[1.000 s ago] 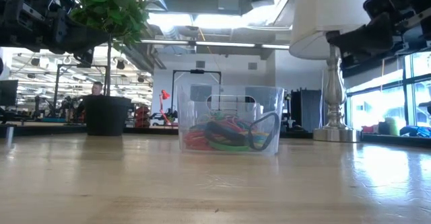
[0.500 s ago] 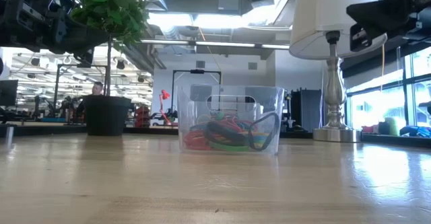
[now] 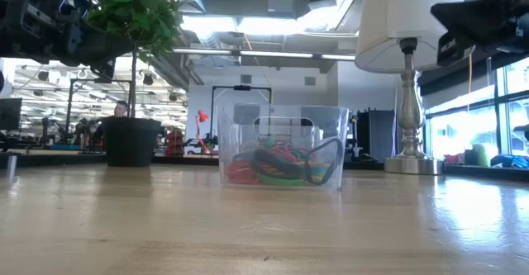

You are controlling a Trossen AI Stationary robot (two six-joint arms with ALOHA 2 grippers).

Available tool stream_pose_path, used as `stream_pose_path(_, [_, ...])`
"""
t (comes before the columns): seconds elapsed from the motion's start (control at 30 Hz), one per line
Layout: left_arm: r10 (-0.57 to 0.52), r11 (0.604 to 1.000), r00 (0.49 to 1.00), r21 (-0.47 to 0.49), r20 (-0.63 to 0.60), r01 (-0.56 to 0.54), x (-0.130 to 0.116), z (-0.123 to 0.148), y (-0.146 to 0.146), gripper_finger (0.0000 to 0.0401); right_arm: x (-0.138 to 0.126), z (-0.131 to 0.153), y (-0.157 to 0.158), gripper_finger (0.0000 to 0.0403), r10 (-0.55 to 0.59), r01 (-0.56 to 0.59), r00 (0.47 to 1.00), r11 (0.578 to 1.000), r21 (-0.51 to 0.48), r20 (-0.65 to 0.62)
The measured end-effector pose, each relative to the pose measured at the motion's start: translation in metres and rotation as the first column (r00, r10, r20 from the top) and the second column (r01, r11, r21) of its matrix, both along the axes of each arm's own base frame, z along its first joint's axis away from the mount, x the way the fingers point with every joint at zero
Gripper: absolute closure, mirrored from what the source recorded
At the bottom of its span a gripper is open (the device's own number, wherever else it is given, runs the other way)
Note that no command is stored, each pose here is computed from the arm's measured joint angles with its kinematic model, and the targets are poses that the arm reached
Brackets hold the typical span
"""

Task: Pick and place rubber bands into bin
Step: Return to Home Position

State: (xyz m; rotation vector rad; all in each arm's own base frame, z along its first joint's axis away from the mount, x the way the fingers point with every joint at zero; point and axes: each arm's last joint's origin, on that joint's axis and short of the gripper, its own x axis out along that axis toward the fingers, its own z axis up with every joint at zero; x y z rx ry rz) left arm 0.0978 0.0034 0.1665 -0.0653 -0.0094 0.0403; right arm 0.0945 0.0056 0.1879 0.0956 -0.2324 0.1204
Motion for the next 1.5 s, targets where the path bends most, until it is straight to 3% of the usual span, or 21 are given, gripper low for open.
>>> stream_pose_path(0.23, [0.000,1.000,1.000,0.000,0.003,0.000,0.000,0.000,0.000,0.0393,0.001,-0.003,0.000,0.0400,-0.007,0.006,1.000,1.000,-0.024,-0.026])
stream_pose_path(0.43, [0.000,1.000,1.000,0.000,0.002,0.000,0.000,0.000,0.000,0.0396,0.004,-0.020,0.000,0.0398,0.005,0.005,0.975,0.999,0.043,-0.223])
stream_pose_path(1.5, [0.000,1.000,1.000,0.000,0.002,0.000,0.000,0.000,0.000,0.0393,0.004,-0.020,0.000,0.0384,0.002,0.008,0.973,0.999,0.044,-0.229])
